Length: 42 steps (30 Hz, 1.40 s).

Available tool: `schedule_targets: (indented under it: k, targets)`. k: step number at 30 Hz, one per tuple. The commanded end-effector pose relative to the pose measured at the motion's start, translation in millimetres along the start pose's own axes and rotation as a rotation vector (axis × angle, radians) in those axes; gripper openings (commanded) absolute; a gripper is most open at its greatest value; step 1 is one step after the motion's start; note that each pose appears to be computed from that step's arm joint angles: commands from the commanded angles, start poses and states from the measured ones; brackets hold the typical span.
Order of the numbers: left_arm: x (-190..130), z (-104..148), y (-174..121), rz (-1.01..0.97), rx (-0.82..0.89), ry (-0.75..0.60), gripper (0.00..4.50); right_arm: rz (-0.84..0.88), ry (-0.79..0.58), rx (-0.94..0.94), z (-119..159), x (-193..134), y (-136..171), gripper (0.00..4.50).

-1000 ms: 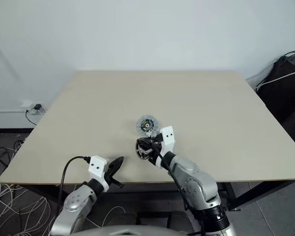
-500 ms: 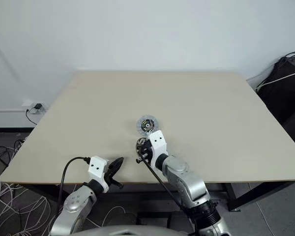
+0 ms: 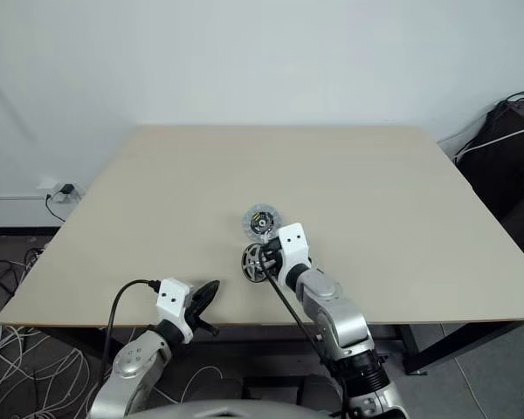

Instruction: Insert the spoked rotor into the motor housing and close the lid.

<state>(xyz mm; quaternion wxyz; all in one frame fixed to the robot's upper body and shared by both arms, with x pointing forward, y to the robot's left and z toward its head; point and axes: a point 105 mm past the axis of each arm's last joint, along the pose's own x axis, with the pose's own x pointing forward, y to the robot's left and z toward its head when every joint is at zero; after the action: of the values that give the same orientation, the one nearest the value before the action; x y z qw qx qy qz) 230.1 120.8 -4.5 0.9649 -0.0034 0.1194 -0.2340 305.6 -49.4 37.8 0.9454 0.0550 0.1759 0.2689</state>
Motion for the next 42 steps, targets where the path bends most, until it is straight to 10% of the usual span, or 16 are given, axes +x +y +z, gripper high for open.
schedule_targets:
  k: [1, 18, 42]
  targets:
    - [2.3, 15.6, 1.3, 0.000, 0.018, -0.053, 0.00, -0.003, -0.058, -0.011, 17.7, 0.3, -1.4, 0.02]
    - [2.8, 14.0, 0.2, -0.007, 0.016, -0.045, 0.00, 0.270, -0.072, 0.044, 18.1, -10.1, 41.0, 0.02]
    - [1.8, 13.8, 0.4, -0.002, 0.012, -0.043, 0.00, -0.018, -0.022, 0.028, 12.3, 2.3, -7.3, 0.02]
